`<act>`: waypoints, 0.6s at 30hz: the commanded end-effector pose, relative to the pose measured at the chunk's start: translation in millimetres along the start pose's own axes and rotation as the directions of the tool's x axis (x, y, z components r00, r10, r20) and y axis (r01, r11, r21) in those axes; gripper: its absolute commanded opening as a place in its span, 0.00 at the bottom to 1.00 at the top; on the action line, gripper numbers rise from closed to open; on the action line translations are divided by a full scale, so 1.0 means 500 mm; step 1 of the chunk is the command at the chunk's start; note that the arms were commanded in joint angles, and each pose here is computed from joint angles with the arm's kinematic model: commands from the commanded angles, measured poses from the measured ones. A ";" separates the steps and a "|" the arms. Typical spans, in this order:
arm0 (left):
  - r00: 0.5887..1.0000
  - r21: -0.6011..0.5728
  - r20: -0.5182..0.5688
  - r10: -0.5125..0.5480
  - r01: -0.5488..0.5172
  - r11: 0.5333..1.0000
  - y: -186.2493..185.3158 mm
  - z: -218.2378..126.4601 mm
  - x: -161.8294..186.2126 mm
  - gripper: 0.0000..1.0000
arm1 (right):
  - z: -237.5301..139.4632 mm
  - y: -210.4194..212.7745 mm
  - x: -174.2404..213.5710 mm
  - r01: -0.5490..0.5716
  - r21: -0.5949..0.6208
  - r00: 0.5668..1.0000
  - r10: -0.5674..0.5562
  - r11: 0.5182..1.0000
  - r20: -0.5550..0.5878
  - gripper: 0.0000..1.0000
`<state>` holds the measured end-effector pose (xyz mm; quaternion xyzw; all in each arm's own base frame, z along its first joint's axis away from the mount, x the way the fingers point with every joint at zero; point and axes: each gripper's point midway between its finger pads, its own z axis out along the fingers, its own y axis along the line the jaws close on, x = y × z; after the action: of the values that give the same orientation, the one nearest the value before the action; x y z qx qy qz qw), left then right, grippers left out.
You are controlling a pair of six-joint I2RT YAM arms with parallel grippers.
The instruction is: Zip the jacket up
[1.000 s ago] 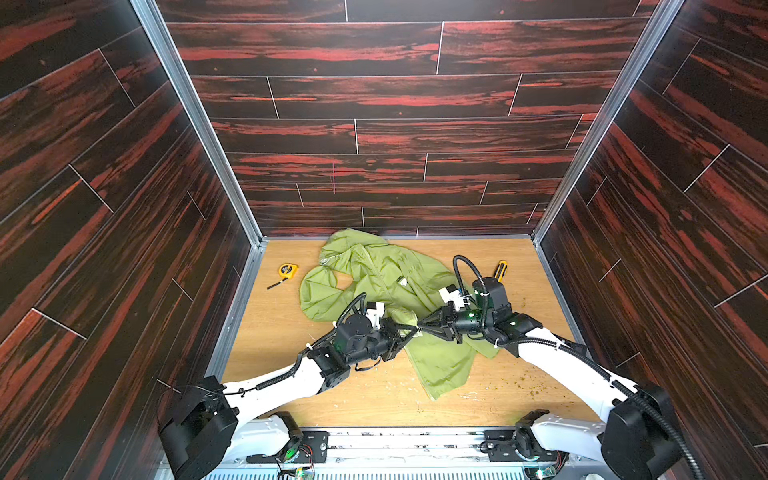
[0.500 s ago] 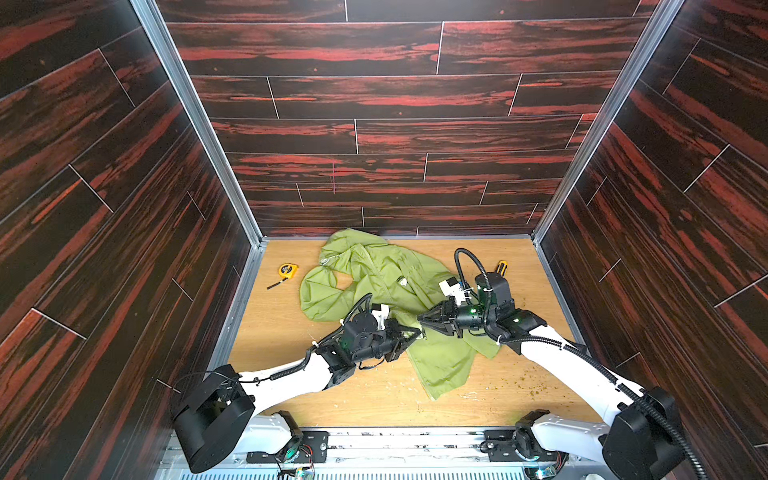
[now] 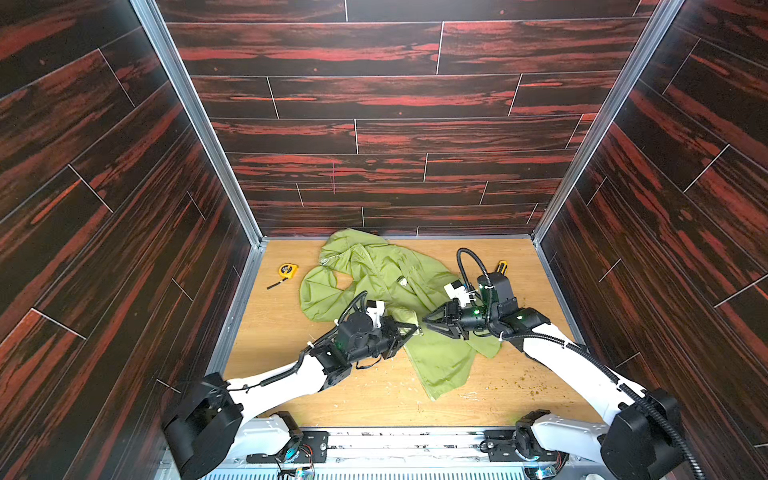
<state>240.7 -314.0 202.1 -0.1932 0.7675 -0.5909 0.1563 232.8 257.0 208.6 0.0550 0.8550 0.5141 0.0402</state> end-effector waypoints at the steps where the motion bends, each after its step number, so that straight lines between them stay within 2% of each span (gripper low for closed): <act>1: 0.995 -0.138 0.091 0.051 -0.038 0.990 0.065 -0.035 -0.027 0.00 | -0.027 -0.068 0.032 -0.057 0.171 0.998 0.057 0.984 0.006 0.38; 4: 0.985 -0.242 0.167 0.052 -0.010 0.970 0.133 -0.067 -0.045 0.00 | -0.038 -0.154 0.076 -0.141 0.280 0.990 0.141 0.950 0.020 0.42; 10: 0.954 -0.262 0.299 -0.001 0.083 0.961 0.205 -0.110 -0.072 0.00 | -0.050 -0.311 0.183 -0.339 0.356 0.939 0.338 0.871 0.066 0.52; 14: 0.954 -0.248 0.299 0.003 0.075 0.966 0.202 -0.113 -0.071 0.00 | -0.045 -0.363 0.220 -0.408 0.316 0.912 0.399 0.857 0.096 0.58; 18: 0.968 -0.234 0.250 -0.011 0.071 0.970 0.199 -0.098 -0.059 0.00 | -0.040 -0.383 0.217 -0.423 0.288 0.906 0.401 0.859 0.134 0.60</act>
<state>228.5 -231.5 110.2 -0.3011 0.8134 -0.4507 0.2109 102.3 163.4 45.8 0.2375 0.9014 0.3553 -0.0697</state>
